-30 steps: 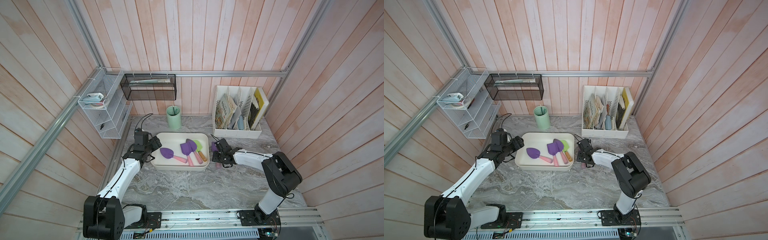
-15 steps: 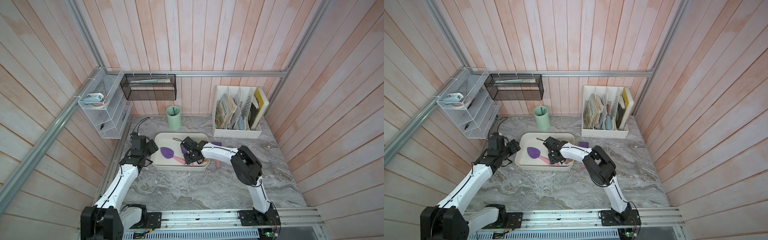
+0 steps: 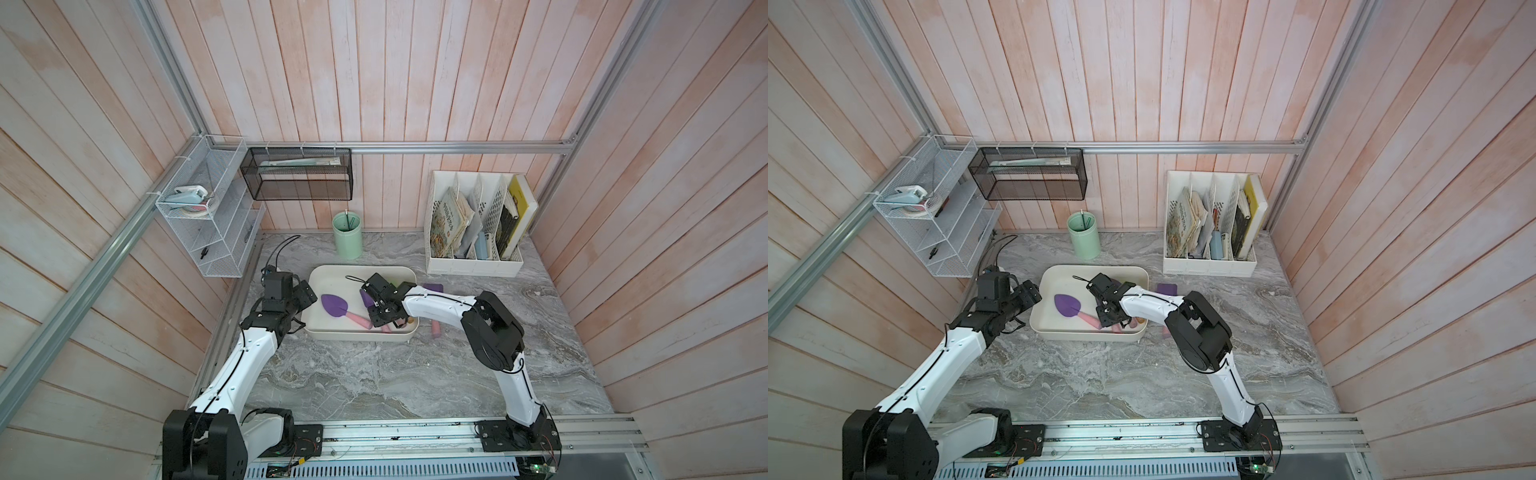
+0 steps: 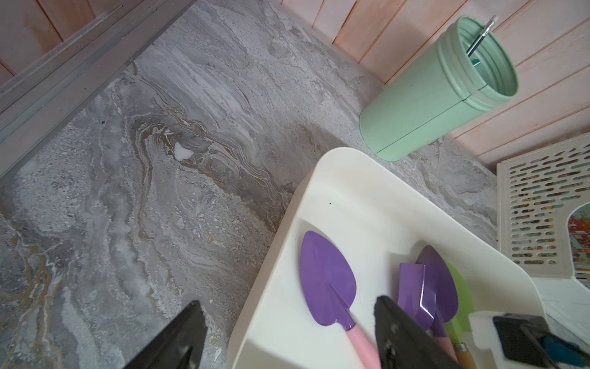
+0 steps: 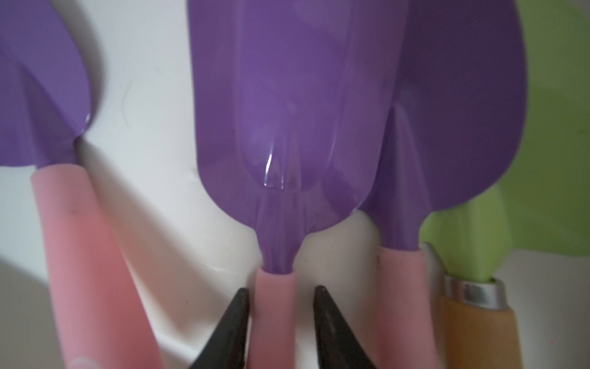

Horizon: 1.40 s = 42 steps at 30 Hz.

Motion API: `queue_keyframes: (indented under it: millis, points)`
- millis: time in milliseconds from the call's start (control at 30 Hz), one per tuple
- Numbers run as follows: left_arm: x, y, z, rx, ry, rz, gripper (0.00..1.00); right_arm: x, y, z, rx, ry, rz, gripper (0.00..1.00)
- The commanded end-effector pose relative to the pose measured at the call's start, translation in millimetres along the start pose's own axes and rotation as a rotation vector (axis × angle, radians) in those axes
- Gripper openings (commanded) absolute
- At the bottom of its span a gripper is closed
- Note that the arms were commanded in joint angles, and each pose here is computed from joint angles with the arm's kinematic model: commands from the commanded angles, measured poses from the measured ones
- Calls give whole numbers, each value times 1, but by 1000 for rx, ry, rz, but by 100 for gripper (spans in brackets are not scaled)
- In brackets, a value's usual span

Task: Take the shovel out of the storage box
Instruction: Pick up the shovel from the storage box, then place the shovel at the center of the board.

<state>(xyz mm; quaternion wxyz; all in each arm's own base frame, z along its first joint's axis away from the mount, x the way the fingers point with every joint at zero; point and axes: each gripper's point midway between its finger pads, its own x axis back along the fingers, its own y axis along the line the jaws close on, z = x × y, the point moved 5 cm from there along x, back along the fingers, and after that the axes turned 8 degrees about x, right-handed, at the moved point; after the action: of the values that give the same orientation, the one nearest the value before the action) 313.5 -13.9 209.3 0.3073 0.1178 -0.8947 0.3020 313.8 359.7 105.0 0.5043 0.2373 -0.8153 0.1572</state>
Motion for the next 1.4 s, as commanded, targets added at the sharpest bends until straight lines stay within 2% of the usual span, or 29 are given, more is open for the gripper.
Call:
queue_keyframes:
  millis: [0, 133, 333, 367, 533, 633, 700, 833, 967, 1067, 1133, 1233, 1367]
  points:
    - [-3, 6, 5, -7, 11, -18, 86, -19, 4, 11, 10, 45, -34, 61]
    - [-8, 11, 12, 1, 35, -32, 86, -38, 6, 27, 19, 110, -36, 59]
    - [-12, 14, 16, 5, 46, -39, 86, -47, 5, 35, 22, 125, -30, 56]
    - [-12, 14, 15, 6, 47, -40, 86, -49, 5, 36, 23, 130, -30, 52]
    - [-13, 14, 15, 7, 47, -40, 86, -50, 5, 34, 21, 121, -29, 11]
    - [-16, 14, 16, 8, 54, -40, 86, -42, 4, 22, 22, 78, -15, 0]
    - [-18, 15, 17, 11, 62, -40, 86, -23, 1, 4, 25, 20, 11, 0]
    - [-22, 14, 19, 16, 73, -33, 86, 52, -13, -42, 11, -166, 62, 0]
    - [-25, 15, 21, 22, 80, -34, 86, 116, -48, -53, -98, -318, 57, 0]
    - [-27, 15, 23, 23, 89, -32, 86, 142, -92, -36, -208, -378, 80, 0]
    - [-29, 14, 24, 29, 93, -28, 86, 146, -128, -12, -294, -362, 121, 0]
    - [-32, 12, 26, 32, 105, -16, 86, 139, -176, 31, -417, -301, 170, 0]
    - [-36, 10, 26, 32, 120, -14, 86, 122, -211, 83, -515, -258, 190, 0]
